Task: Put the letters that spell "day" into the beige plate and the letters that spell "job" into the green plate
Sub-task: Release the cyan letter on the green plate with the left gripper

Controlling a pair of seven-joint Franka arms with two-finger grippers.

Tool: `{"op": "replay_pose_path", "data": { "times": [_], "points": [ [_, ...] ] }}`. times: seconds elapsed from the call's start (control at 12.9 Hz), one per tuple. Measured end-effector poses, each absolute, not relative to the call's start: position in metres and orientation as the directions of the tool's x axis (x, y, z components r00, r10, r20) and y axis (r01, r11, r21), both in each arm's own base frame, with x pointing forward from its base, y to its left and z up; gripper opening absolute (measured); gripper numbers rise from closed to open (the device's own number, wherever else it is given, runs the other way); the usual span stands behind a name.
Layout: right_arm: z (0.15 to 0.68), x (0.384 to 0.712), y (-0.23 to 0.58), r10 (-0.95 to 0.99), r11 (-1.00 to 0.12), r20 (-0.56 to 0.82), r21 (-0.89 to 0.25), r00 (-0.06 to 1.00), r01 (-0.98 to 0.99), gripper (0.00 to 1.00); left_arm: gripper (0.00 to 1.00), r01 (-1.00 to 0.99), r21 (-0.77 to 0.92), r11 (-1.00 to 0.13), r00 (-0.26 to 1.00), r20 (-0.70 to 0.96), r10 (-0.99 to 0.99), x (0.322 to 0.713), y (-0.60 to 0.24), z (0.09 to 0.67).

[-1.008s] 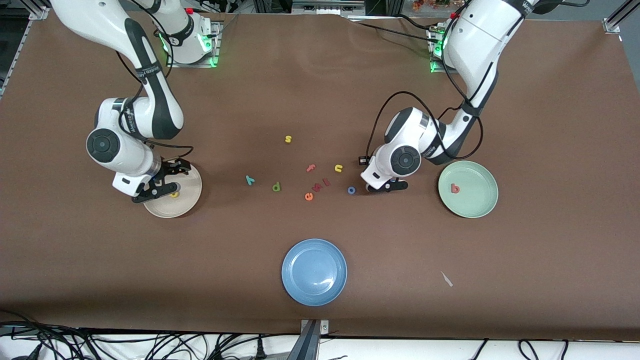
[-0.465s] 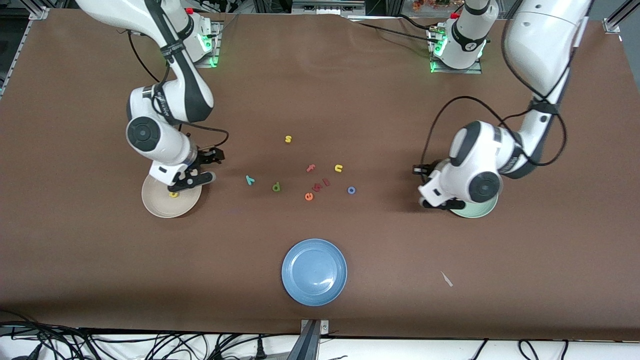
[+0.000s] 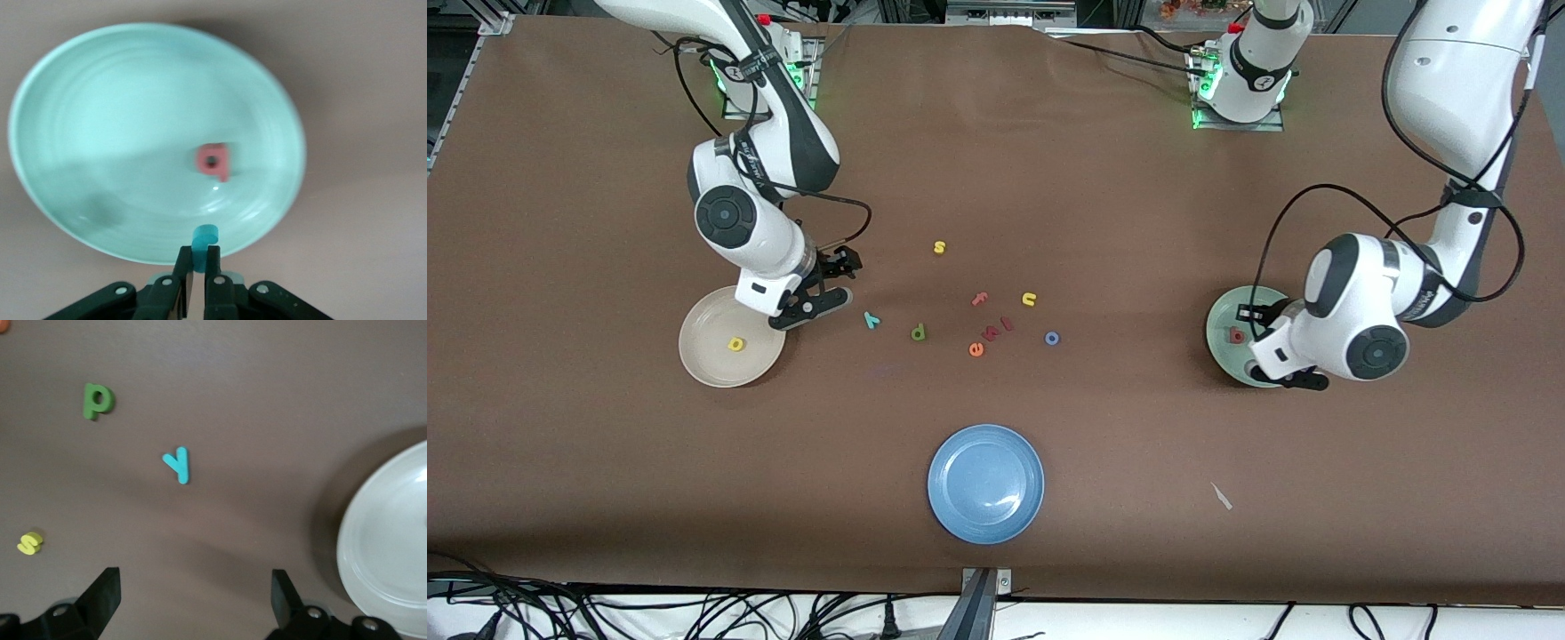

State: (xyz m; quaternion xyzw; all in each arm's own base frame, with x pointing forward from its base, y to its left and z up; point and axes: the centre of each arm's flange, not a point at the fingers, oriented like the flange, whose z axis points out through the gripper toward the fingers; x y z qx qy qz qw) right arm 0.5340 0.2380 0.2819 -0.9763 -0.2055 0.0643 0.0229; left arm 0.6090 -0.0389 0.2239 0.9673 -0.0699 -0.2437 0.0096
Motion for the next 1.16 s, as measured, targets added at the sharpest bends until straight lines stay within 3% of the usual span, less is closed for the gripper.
{"op": "replay_pose_path", "data": {
  "times": [0.47,1.01,1.16],
  "points": [
    [0.248,0.547,0.252,0.473,-0.881,-0.059,-0.035,0.879,0.472,1.0,0.11,-0.135,0.079,-0.988,0.848,-0.506,-0.156,0.594,-0.029,0.169],
    [0.222,0.545,0.276,0.549,-0.836,-0.013,-0.027,0.836,0.549,1.0,0.85,-0.164,0.083,-0.983,0.882,-0.433,-0.184,0.614,-0.048,0.208],
    [0.214,0.543,0.285,0.577,-0.817,0.007,-0.023,0.817,0.577,1.0,1.0,-0.194,0.093,-0.977,0.901,-0.377,-0.215,0.628,-0.068,0.239]
  ]
}}
